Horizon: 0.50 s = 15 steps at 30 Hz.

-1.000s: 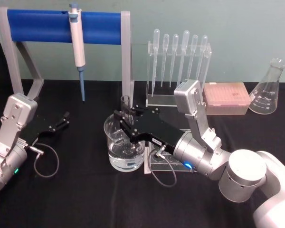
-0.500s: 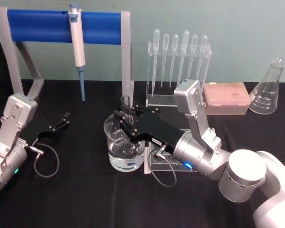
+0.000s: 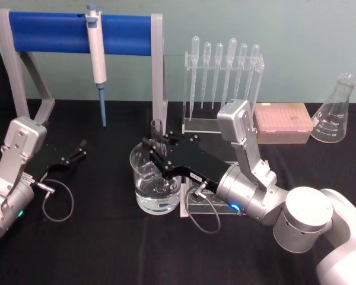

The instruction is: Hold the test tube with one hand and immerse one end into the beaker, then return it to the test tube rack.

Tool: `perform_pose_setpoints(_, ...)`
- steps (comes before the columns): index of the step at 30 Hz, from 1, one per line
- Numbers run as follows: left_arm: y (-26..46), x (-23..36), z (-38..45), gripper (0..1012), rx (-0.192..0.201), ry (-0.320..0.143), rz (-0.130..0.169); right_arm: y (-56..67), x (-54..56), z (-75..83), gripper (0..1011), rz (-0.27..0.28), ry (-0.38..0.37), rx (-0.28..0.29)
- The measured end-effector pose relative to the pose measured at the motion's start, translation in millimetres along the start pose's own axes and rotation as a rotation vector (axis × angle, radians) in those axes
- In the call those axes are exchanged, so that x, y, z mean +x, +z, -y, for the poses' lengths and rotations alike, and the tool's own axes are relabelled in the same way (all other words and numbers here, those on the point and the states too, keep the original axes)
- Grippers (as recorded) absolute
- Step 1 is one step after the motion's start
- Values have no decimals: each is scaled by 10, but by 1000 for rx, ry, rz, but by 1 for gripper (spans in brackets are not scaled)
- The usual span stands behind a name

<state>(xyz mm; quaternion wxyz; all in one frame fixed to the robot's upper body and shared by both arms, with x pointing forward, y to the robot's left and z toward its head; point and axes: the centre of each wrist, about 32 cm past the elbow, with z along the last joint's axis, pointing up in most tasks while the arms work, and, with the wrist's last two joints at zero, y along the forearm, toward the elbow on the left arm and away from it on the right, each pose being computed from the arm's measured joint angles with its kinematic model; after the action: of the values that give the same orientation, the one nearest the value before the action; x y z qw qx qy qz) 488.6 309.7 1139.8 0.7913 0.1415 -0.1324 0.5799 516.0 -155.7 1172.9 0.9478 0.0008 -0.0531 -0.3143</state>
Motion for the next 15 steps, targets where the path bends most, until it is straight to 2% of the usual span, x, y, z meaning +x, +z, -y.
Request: perform_pose_setpoints(15,0,0,0,1000,0,0,0,0,0,0,225,0,0,0)
